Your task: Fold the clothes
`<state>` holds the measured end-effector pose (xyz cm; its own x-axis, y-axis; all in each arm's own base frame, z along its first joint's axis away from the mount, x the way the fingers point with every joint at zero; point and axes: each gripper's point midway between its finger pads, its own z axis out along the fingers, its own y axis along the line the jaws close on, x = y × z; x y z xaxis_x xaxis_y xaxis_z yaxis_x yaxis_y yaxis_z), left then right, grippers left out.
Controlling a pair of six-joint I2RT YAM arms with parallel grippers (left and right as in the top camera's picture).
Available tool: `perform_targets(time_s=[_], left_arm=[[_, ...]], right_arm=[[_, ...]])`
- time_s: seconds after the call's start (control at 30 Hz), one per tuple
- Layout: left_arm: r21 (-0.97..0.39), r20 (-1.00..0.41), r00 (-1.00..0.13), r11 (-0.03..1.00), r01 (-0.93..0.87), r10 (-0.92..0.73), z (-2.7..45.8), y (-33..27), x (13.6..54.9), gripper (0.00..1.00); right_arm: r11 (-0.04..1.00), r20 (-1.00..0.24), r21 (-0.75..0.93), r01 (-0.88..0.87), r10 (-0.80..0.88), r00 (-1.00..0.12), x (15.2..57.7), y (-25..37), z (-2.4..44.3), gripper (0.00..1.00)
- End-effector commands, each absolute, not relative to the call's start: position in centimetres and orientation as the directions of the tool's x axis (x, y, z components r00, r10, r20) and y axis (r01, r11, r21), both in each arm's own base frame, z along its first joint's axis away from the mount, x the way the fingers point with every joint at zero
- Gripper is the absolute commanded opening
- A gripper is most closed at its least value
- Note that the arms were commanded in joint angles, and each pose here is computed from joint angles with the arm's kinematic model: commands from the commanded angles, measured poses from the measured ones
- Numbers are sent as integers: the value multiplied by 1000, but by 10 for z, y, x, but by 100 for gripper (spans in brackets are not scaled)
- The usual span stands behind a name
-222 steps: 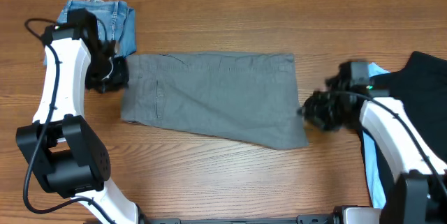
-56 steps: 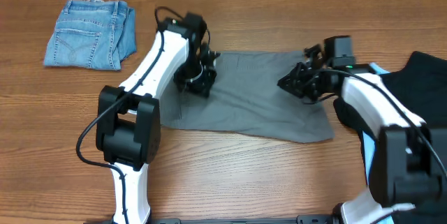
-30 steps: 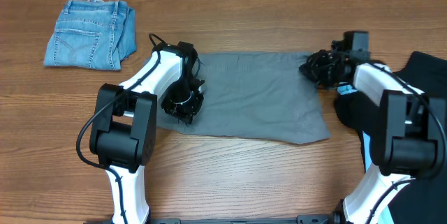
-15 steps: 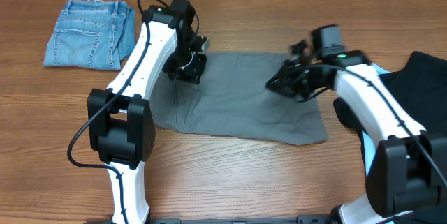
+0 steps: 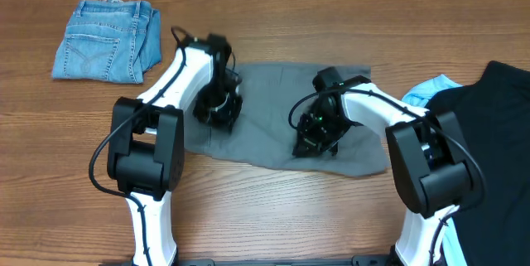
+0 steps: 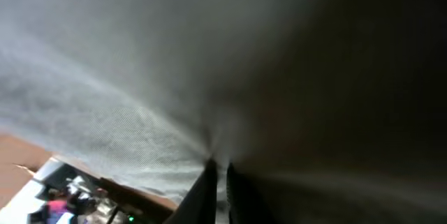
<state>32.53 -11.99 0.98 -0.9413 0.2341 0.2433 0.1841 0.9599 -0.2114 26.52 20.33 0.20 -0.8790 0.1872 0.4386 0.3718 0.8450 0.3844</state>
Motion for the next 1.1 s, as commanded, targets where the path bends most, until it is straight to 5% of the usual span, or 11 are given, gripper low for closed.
perform_targets(time_s=[0.0,0.1,0.57,0.7,0.83,1.07], left_arm=[[-94,307,-940,988,122,146,-9,-84,311,8],[-43,337,-938,997,66,76,-16,-56,304,7],[-126,287,-958,992,-13,24,2,-39,326,8],[-226,144,-986,973,53,87,51,-65,358,9],[-300,-101,-987,943,146,121,123,-95,393,16],[-376,-178,-968,897,233,177,131,-138,395,10]], right_arm=[[874,455,226,429,295,-840,258,165,-15,9],[890,411,106,443,366,-835,260,124,-15,9],[843,326,129,522,461,-825,279,40,17,9],[824,302,358,438,342,-890,294,66,43,11],[724,124,664,185,137,-983,318,132,94,16],[666,-45,745,11,67,-997,347,218,105,16]])
